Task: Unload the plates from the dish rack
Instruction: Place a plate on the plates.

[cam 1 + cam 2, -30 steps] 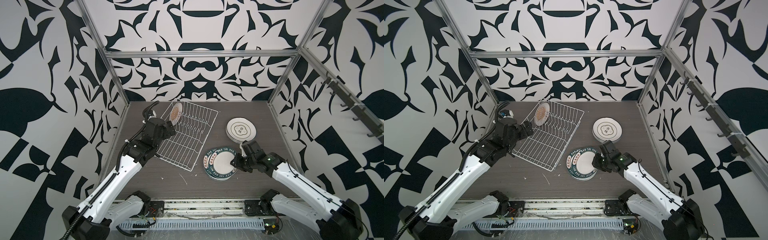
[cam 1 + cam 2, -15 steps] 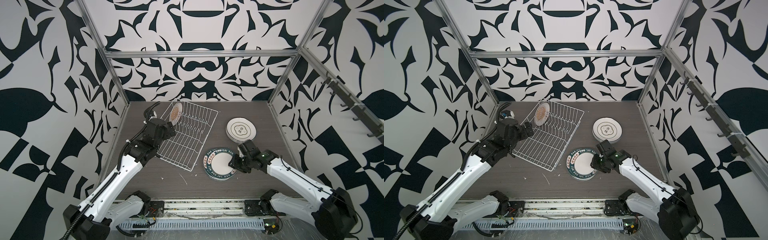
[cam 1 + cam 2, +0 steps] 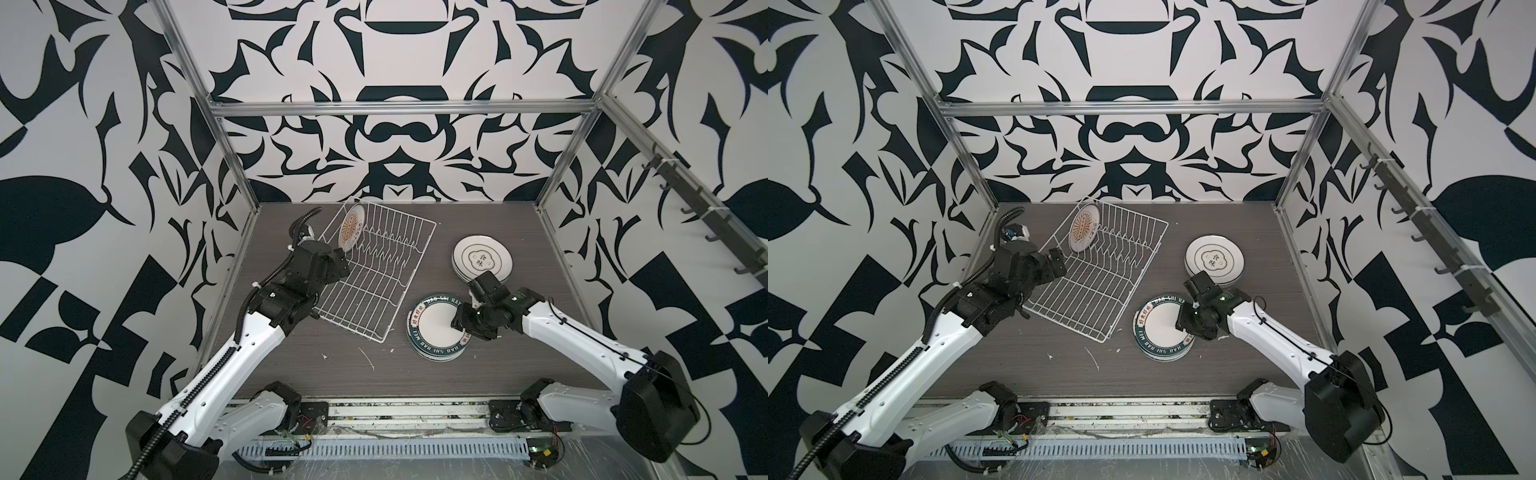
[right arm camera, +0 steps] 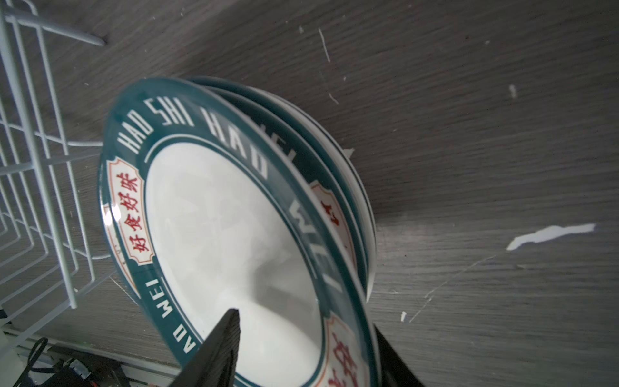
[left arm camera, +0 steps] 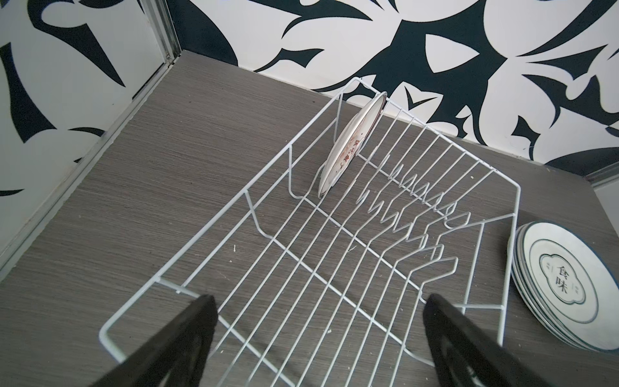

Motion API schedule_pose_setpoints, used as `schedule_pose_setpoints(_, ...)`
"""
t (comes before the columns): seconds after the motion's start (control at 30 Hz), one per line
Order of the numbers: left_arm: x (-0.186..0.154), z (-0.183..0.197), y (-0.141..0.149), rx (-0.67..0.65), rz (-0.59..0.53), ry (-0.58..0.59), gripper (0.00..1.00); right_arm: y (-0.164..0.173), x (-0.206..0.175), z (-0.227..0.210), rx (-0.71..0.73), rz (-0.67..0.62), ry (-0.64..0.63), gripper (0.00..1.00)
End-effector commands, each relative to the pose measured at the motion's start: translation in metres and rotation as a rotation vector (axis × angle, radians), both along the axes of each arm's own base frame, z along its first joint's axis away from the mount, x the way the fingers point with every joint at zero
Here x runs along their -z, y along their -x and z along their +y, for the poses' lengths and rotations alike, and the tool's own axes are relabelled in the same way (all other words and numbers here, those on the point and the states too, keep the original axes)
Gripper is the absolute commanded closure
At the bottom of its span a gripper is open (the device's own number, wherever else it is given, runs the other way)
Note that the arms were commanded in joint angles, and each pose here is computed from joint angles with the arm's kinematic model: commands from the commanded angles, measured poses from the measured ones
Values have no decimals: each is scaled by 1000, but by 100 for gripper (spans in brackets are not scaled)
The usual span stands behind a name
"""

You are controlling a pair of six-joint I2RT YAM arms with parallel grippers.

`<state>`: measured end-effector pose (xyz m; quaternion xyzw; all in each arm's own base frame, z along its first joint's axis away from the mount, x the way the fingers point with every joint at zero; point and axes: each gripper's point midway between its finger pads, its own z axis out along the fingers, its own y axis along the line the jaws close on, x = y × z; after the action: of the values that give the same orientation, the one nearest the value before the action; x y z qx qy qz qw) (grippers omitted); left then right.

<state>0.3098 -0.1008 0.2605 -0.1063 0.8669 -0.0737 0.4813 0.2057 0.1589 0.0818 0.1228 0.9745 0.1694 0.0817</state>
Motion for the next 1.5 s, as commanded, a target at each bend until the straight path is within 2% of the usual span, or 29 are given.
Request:
schedule_pose_setpoints(0.0,7,8,4,-16,18,-32,1,-6,-11,-2,-21,-28,54,44)
schedule_pose_setpoints(0.2,8,7,5,-8,11,-29,1,-2,-7,-13,-32,1,153,42)
schedule_pose_setpoints(0.43,9,4,4,3,15,-22,1,-2,-10,-14,-43,-1,180,37)
schedule_pose_setpoints(0.8,7,7,5,-6,11,-31,1,0,5,-14,-61,37,227,37)
schedule_pose_setpoints(1.23,10,6,-15,-38,29,-104,1,-6,11,3,-117,49,245,36)
schedule_pose_setpoints(1.47,20,4,-32,-41,69,-198,1,-7,7,-2,-117,43,296,36)
